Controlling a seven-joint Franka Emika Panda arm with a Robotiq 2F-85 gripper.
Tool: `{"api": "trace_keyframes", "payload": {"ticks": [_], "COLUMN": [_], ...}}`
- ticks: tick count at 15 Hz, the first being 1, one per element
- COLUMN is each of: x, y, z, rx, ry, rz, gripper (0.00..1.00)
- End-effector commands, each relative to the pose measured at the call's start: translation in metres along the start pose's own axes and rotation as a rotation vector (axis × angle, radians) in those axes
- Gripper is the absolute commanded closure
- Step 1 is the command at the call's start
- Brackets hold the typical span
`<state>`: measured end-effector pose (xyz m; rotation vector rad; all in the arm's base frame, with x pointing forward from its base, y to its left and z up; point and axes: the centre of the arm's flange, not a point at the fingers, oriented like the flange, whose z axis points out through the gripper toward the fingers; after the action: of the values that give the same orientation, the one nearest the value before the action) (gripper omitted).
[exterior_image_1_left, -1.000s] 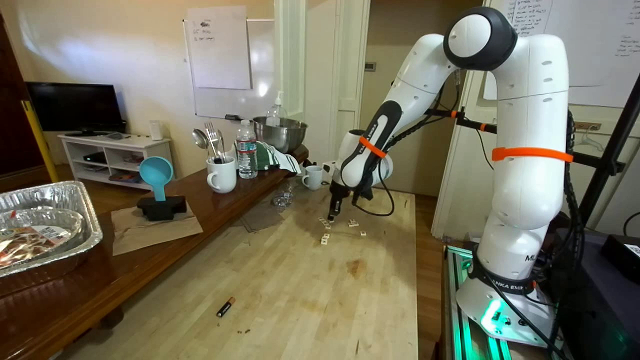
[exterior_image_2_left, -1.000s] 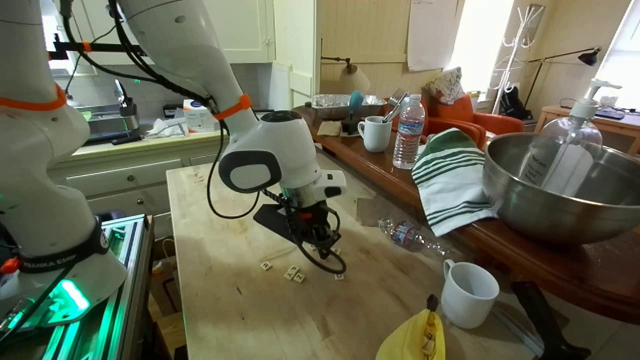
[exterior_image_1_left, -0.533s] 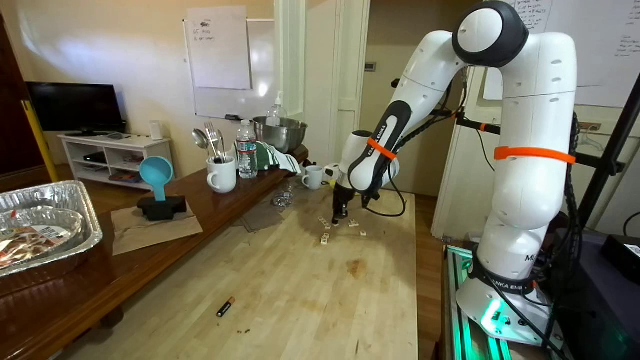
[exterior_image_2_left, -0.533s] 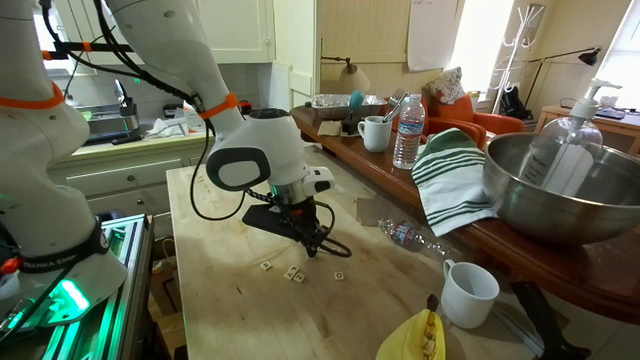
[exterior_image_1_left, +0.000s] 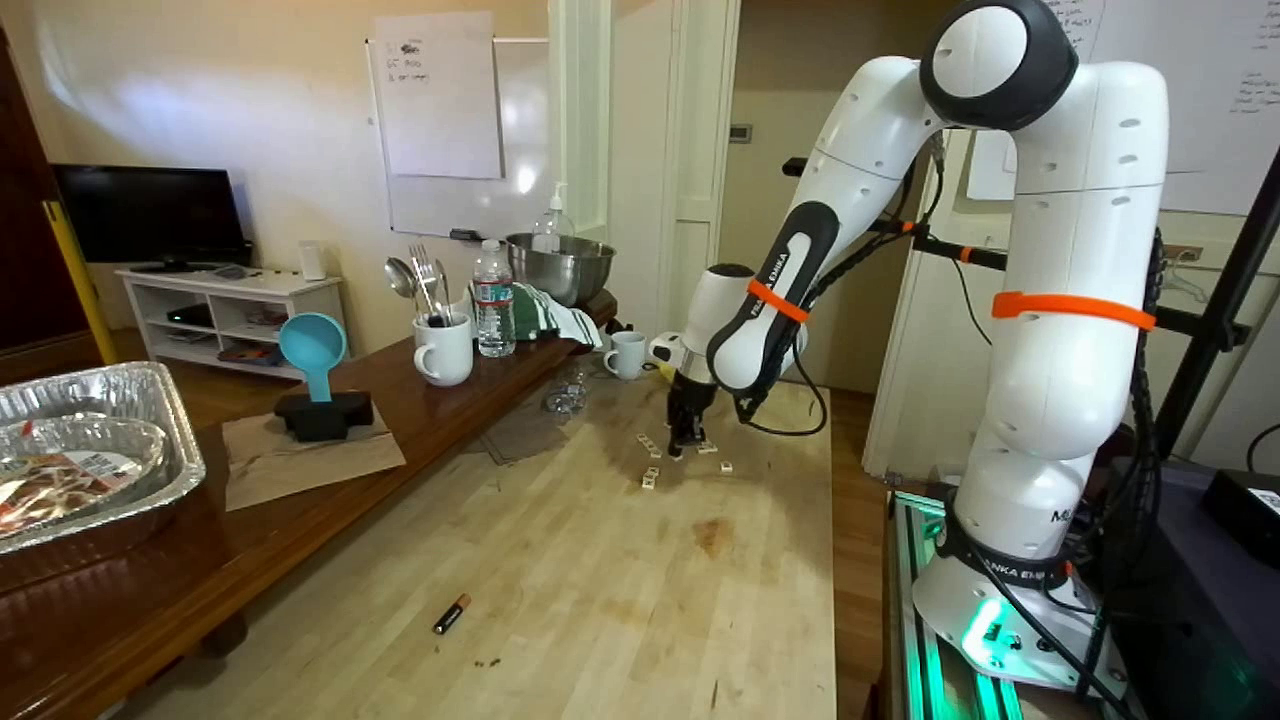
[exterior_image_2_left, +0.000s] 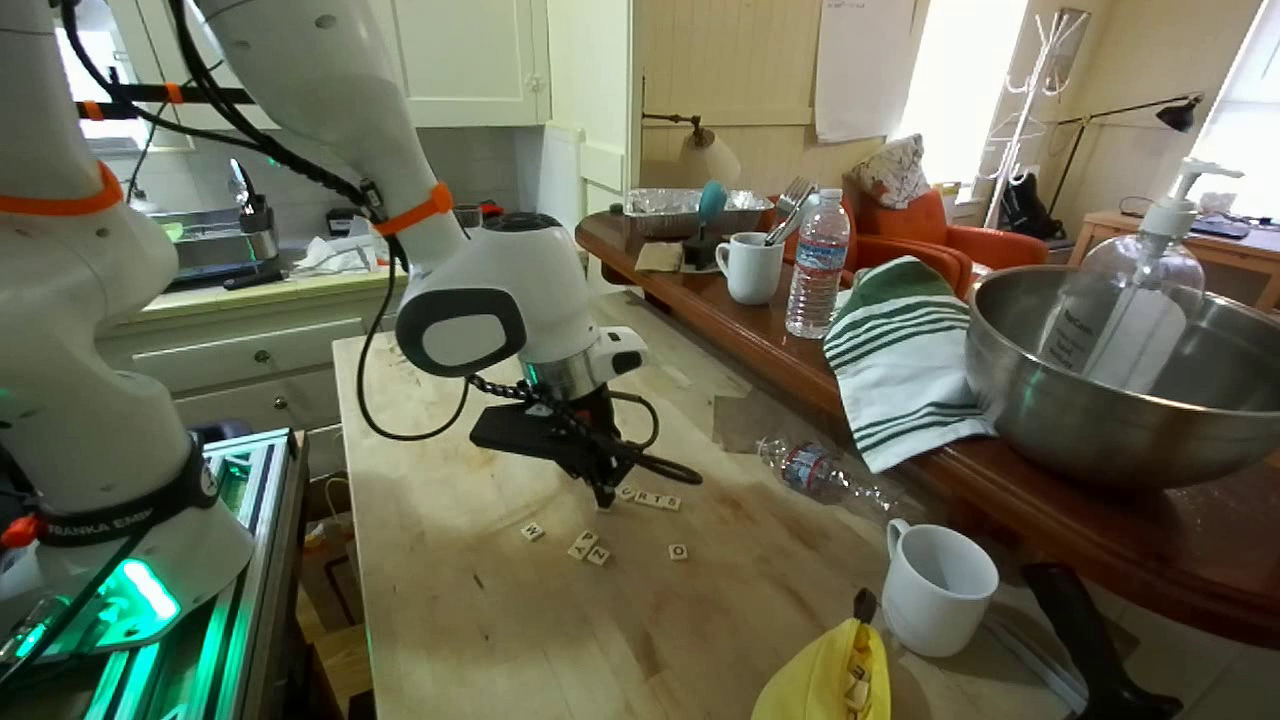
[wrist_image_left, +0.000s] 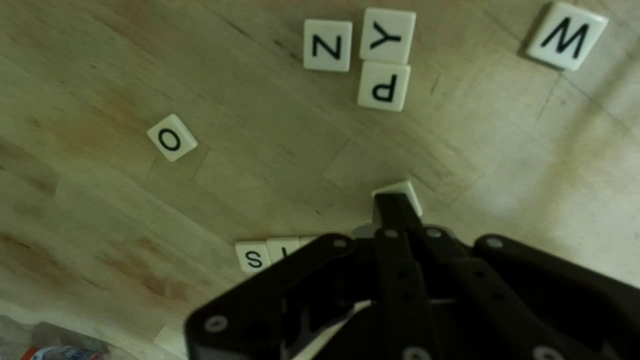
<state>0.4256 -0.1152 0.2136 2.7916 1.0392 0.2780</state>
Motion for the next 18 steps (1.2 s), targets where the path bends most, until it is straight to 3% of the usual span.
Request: {"api": "trace_keyframes", "payload": {"ticks": [1,12,13,18], "x": [0.002,0.024,0.020,0.020], "y": [-0.029,-0.034,-0.018,-0.018], "z": [0.020,0.027,-0.001,-0.001], "rx": [0.046,-0.016,-0.017,-0.018], "ry": [-0.026,-0.020,-0.010,-0.010], "rz": [-0.069,-0.199,-0.182,-0.182], "gripper": [1.00,1.00,1.00,0.99]}}
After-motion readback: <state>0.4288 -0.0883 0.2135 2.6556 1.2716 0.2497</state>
